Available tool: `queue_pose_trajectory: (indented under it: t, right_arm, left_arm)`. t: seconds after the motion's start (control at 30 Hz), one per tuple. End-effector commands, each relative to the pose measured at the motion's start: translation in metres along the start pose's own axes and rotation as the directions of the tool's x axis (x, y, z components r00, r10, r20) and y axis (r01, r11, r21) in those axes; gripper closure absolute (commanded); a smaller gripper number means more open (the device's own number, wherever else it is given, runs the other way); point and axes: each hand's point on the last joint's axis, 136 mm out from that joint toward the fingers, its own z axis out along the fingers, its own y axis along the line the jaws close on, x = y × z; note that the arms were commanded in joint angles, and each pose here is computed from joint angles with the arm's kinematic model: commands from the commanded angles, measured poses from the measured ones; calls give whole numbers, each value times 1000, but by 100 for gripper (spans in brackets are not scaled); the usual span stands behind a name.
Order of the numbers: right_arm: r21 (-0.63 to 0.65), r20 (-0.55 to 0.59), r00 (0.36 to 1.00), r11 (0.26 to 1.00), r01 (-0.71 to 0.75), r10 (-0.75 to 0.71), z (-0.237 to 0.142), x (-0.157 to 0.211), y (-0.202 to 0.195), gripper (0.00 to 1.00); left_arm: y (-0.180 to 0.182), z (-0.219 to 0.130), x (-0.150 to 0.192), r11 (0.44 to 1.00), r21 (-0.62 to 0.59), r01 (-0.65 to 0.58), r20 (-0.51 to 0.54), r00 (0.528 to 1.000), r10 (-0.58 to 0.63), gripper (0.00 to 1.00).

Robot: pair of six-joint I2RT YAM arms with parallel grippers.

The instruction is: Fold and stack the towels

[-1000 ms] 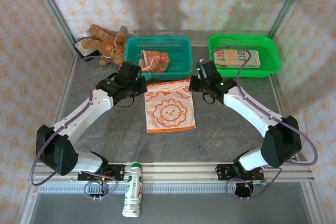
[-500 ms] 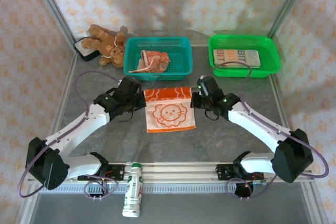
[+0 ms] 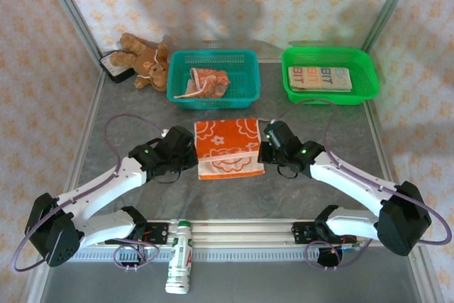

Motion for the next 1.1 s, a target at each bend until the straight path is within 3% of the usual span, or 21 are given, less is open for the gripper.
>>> queue_pose_trajectory:
  t: [0.0,0.57,1.07]
  right_arm:
    - [64,-1,999,997,-32,32,1,8,-17,99]
    - [136,-182,982,990,-32,56,32,58,-38,95]
    - [216,-255,965,976,-9,66,45,80,-55,95]
  left_arm:
    - [15,4,7,998,-45,41,13,999,-40,100]
    - [20,32,39,997,-78,23,-65,998,-28,100]
    - [28,55,58,991,-130,-15,-113,994,0,100]
